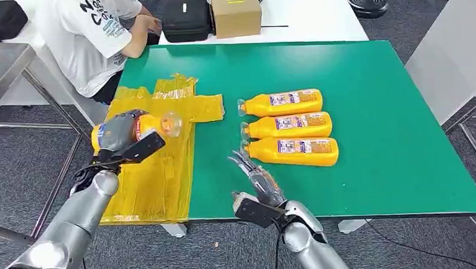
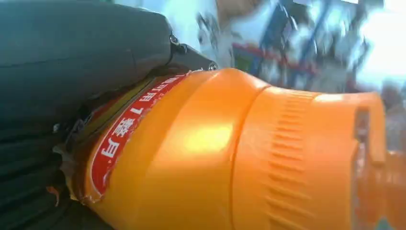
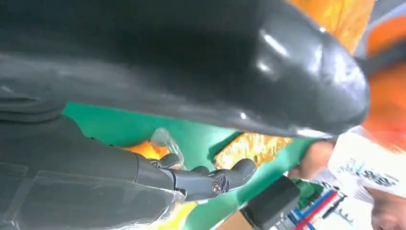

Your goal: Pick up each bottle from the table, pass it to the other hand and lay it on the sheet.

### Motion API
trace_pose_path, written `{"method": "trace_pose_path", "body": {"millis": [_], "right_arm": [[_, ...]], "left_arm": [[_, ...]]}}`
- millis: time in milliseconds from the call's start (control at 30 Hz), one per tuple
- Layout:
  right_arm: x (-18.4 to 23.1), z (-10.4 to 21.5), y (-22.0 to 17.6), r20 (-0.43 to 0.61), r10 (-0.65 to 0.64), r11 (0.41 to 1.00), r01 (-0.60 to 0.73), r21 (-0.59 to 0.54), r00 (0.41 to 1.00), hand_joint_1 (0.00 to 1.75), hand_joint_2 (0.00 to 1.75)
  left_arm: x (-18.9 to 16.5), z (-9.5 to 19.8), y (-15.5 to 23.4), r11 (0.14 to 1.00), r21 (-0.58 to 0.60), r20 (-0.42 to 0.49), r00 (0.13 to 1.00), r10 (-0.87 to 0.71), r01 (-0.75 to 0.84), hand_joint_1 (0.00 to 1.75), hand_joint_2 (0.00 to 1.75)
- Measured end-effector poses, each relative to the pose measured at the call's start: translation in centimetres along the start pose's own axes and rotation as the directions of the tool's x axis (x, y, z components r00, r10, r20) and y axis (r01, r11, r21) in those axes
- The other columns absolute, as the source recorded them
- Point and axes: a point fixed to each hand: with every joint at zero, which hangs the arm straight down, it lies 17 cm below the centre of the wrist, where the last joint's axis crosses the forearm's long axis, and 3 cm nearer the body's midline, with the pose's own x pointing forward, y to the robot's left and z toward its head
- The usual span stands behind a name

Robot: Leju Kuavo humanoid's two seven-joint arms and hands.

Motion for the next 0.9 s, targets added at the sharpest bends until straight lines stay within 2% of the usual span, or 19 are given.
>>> {"method": "trace_pose_path", "body": {"millis": [133, 267, 300, 467, 900], "right_arm": [[0.5, 1.5, -2.3, 0.039, -0.028, 0.994, 0.031, -0.100, 0.999, 0.00, 0.00], [0.8, 3.1, -5.6, 0.051, -0.062, 0.973, 0.072, -0.218, 0.997, 0.00, 0.00], [0.9, 3.5, -6.3, 0.053, -0.064, 0.968, 0.075, -0.239, 0.997, 0.00, 1.75], [1.1, 5.1, -7.4, 0.050, -0.073, 0.957, 0.084, -0.276, 0.996, 0.00, 1.75], [1.3, 6.5, -7.9, 0.040, -0.067, 0.951, 0.076, -0.301, 0.997, 0.00, 1.75]], "left_arm": [[-3.1, 2.8, -4.9, 0.961, -0.265, 0.013, 0.996, -0.083, 0.083, 1.75, 1.75], [-5.7, 4.6, -5.6, 0.918, -0.382, 0.022, 0.994, -0.108, 0.108, 1.75, 1.75], [-6.3, 4.9, -5.6, 0.911, -0.397, 0.017, 0.993, -0.117, 0.114, 1.75, 1.75], [-7.7, 5.7, -6.6, 0.879, -0.446, -0.001, 0.982, -0.191, 0.170, 1.75, 1.75], [-7.9, 6.3, -8.4, 0.851, -0.477, 0.014, 0.970, -0.242, 0.219, 1.75, 1.75]]}}
